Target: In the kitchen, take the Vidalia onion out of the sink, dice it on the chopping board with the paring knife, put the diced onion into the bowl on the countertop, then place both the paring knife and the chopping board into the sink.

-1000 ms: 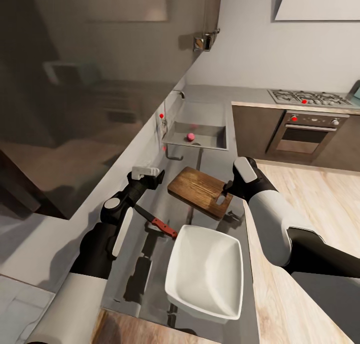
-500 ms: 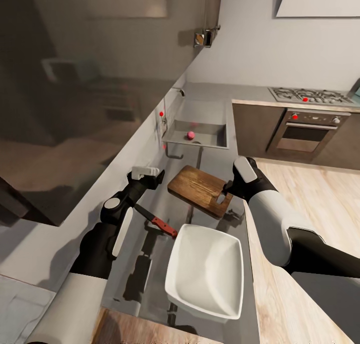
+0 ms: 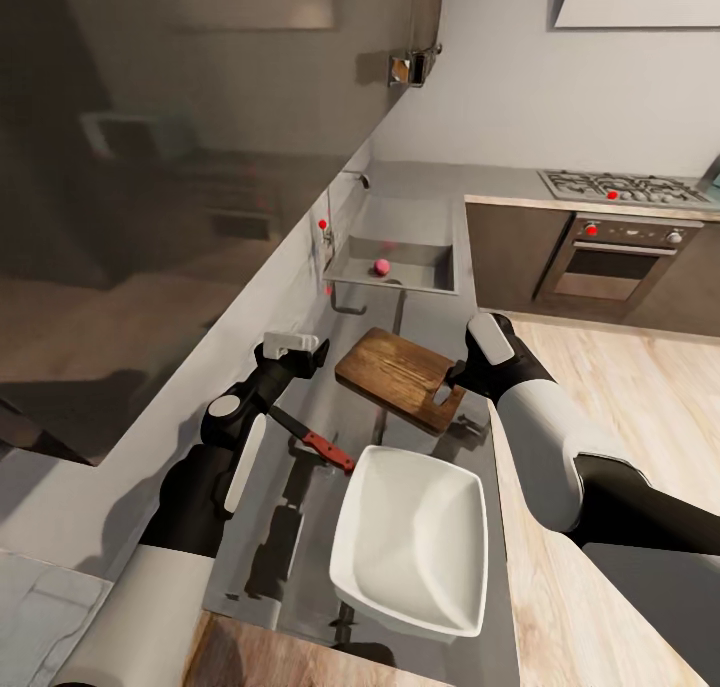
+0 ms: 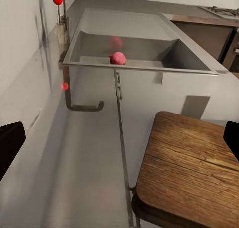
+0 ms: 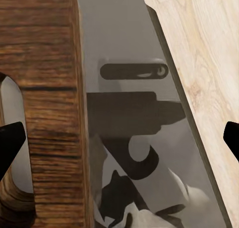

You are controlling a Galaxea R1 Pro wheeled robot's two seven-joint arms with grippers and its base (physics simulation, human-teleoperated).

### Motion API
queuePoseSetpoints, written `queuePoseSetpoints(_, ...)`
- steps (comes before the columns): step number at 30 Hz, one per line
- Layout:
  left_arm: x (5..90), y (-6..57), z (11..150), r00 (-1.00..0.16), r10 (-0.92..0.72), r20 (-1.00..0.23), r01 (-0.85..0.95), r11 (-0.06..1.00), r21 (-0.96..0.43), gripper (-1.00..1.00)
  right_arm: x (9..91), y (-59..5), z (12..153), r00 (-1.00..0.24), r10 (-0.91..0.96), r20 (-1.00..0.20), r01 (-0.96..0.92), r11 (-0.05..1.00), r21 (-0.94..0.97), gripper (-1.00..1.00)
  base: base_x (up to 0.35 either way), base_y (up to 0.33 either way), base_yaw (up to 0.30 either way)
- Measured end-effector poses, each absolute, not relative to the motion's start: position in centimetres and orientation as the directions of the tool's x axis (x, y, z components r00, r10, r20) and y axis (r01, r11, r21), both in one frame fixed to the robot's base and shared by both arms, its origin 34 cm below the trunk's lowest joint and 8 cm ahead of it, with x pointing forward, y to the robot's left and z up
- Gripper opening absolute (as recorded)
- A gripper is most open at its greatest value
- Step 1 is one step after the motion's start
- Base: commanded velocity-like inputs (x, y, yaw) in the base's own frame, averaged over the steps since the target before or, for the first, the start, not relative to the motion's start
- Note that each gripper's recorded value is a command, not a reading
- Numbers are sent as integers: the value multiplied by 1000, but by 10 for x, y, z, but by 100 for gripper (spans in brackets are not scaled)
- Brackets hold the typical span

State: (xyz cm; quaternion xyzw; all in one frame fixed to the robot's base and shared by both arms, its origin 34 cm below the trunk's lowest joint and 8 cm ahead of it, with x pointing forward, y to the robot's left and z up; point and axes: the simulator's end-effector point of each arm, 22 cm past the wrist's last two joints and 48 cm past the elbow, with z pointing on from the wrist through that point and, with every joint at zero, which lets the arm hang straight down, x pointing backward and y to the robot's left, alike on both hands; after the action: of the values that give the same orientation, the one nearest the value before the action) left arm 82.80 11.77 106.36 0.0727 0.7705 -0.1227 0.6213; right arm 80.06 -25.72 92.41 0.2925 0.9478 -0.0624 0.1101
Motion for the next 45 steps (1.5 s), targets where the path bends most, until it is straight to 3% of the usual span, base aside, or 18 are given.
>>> queuePoseSetpoints(45, 829, 118, 1048, -238, -40, -970, 262, 959, -104, 100, 798, -257, 909, -811, 540, -227, 566, 822, -67, 100, -12, 13, 0)
